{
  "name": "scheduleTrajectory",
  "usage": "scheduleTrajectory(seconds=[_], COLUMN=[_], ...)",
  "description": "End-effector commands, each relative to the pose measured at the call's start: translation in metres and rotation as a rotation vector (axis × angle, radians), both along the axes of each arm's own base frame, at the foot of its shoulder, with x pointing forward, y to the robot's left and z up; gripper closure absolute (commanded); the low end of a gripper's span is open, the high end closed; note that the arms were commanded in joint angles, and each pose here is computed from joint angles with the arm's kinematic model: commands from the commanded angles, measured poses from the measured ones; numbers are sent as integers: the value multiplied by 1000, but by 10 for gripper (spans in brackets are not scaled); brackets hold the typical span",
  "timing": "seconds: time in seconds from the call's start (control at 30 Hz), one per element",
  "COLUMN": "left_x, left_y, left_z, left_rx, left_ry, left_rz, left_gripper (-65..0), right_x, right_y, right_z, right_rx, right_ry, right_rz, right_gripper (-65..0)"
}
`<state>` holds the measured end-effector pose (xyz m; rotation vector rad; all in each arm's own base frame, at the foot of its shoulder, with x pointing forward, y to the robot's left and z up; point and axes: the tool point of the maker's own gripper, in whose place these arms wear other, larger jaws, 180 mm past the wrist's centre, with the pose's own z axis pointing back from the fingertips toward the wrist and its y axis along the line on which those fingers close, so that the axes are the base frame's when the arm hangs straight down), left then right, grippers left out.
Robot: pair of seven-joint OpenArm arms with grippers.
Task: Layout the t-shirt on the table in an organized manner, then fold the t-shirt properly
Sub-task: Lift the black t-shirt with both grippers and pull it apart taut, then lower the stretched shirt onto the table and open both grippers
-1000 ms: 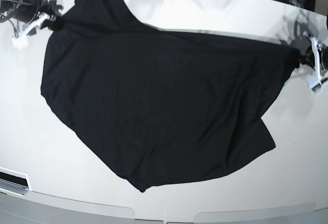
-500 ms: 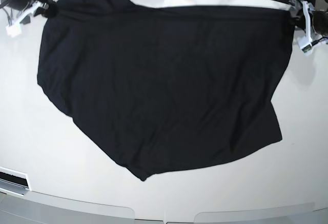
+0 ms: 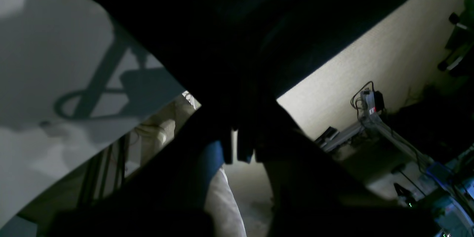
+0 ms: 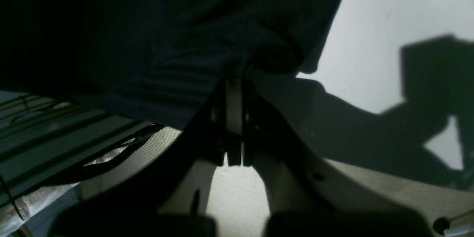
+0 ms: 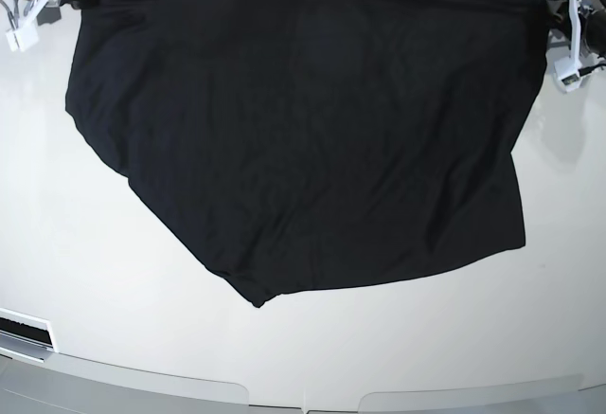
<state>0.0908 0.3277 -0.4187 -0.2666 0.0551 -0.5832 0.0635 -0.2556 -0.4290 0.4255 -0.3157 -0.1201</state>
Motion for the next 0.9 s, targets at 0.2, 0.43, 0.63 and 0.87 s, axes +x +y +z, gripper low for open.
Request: scheduleTrajectory(seconds=[0.2, 0.43, 0.63, 0.87], left_x=[3, -20, -41, -59], left_y=[16, -11, 16, 24], left_z=[8, 10, 12, 18], left_rx=[57, -69, 36, 45], left_ry=[12, 110, 178, 227], left_rz=[-33, 31, -22, -28], left_gripper=[0, 0, 0, 0], right_x=[-5, -14, -26, -43], right_y=[-9, -12, -10, -8], right_z=[3, -1, -3, -3], right_rx=[-37, -62, -58, -39], right_ry=[24, 67, 130, 158], right_rz=[28, 46, 72, 68], right_gripper=[0, 0, 0, 0])
